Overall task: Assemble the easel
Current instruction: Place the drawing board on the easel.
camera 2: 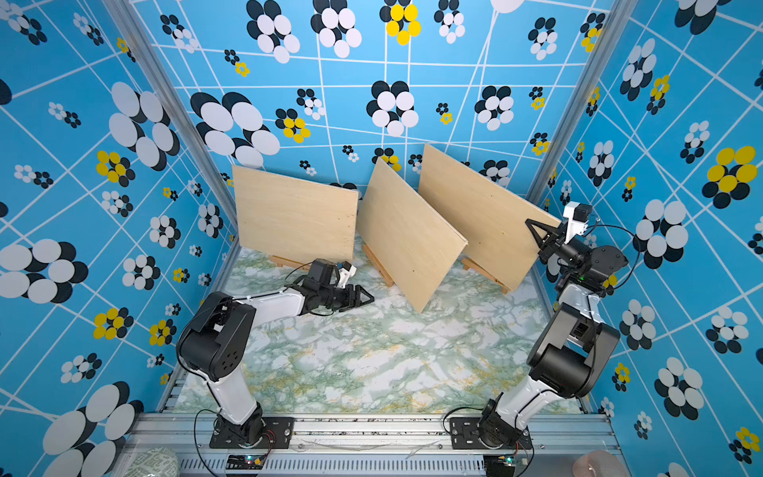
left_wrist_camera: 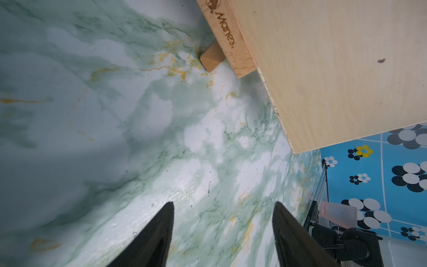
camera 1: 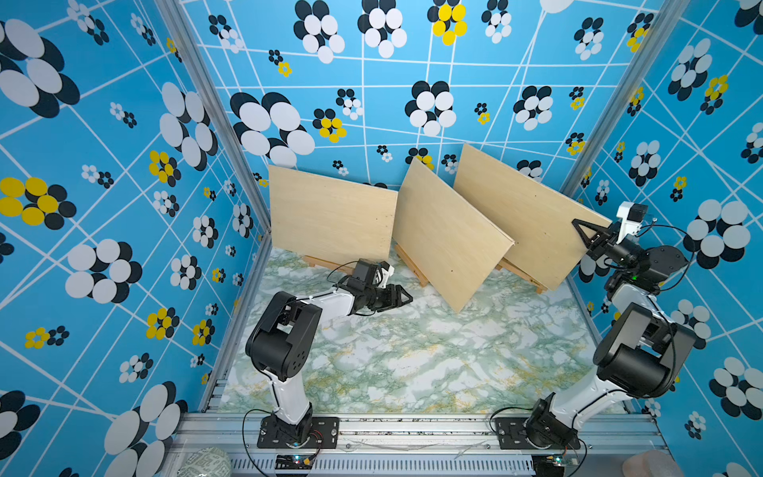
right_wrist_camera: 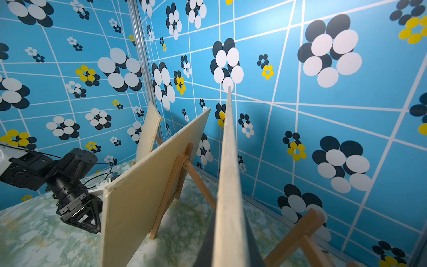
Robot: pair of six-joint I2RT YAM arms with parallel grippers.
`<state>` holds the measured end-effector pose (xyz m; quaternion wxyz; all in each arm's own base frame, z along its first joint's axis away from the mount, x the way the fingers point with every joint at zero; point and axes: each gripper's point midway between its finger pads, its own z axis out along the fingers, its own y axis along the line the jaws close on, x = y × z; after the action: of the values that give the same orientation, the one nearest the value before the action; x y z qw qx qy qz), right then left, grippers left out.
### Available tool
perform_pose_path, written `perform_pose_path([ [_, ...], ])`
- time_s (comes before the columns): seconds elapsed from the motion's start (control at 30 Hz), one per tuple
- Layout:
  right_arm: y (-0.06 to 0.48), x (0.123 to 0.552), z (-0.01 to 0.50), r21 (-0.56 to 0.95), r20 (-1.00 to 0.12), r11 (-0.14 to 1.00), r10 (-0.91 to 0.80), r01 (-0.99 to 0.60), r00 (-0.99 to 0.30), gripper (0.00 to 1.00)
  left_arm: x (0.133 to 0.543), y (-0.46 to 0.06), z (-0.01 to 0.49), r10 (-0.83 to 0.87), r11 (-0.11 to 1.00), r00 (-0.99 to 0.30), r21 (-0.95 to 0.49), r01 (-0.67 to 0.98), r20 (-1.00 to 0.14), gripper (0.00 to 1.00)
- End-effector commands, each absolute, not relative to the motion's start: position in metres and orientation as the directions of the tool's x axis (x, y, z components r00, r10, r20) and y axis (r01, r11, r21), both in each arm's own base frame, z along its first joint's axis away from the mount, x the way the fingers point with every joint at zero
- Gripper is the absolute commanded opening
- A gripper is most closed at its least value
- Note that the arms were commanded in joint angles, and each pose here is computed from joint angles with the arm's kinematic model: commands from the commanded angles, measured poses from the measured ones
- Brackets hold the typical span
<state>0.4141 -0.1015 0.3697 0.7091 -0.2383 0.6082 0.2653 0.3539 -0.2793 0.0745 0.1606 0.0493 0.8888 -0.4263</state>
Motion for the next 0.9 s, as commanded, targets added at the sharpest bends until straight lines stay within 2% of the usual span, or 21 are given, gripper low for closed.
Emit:
perform_pose_path([
  [0.0, -0.100, 0.406, 0.414, -0.186, -0.954, 0.773, 0.007, -0.606, 0.301, 0.00, 0.361, -0.280, 0.075, -0.030, 0.633, -0.941, -0.735, 0.242, -0.336, 0.69],
  [0.3, -0.101, 0.404, 0.412, -0.256, -0.942, 0.760, -0.058, -0.597, 0.330, 0.00, 0.367, -0.278, 0.067, -0.017, 0.645, -0.948, -0.728, 0.232, -0.317, 0.69],
  [0.87, -0.148, 0.390, 0.413, -0.278, -0.921, 0.859, -0.111, -0.430, 0.373, 0.00, 0.364, -0.279, 0.054, -0.028, 0.638, -0.959, -0.744, 0.200, -0.282, 0.69],
])
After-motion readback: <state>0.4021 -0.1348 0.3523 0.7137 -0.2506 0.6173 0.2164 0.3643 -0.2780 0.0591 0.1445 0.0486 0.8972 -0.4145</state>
